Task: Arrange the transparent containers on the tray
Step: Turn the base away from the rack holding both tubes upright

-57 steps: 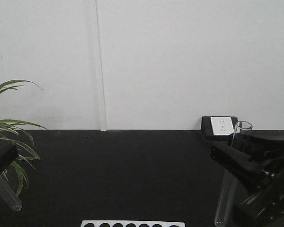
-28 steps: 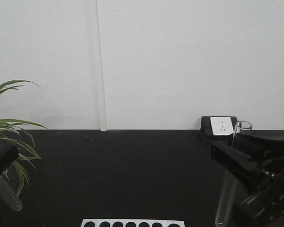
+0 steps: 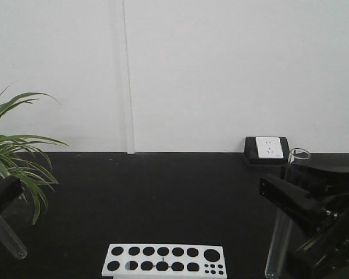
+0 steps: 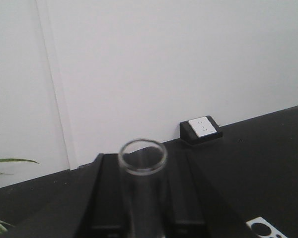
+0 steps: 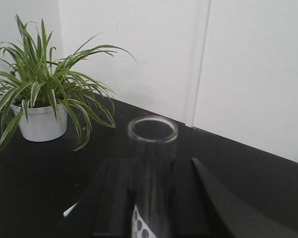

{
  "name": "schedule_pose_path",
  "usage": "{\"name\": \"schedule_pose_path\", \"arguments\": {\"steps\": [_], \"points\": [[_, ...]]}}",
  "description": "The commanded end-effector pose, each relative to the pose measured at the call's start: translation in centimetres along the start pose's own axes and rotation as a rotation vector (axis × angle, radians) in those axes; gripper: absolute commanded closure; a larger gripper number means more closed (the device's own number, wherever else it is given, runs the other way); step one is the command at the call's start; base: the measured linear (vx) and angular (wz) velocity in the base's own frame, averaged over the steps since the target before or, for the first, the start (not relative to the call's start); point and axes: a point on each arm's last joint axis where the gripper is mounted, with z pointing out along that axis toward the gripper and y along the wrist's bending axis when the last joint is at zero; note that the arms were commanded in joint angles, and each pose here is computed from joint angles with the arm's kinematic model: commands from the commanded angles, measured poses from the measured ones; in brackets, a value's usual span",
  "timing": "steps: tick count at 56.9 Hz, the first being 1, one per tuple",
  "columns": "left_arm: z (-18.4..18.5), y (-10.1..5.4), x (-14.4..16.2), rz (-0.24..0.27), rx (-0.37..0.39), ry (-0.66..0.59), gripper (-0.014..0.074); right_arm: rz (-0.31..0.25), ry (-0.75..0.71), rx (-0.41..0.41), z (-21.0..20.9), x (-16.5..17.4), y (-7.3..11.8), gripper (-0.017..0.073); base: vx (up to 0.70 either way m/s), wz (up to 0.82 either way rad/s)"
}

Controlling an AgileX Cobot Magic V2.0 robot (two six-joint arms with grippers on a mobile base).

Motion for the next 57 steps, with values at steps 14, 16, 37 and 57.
{"name": "schedule_pose_path", "arguments": {"steps": [14,16,37,57], "points": [[-0.19,-0.02,-1.99,-0.012,0.002,-0.121,0.0491,-0.018,-0.118,0.028,-0.52,-1.81,-0.33,0.0358,-0.23,-0.02],[-0.19,-0.02,-1.99,-0.012,0.002,-0.121,0.0491,-0.018,-0.118,0.028,-0.52,-1.81,-0.33,0.0358,-0.25,0.0],[-0.19,-0.02,-1.99,-0.012,0.002,-0.121,0.0491,-0.018,-0.118,0.028,-0.52,-1.81,-0.33,0.0358,-0.28,0.08],[-0.19,-0.02,-1.99,-0.012,0.002,-0.121,0.0491,-0.018,-0.118,0.028,-0.52,-1.81,-0.33,0.0358,-0.34,0.07]]}}
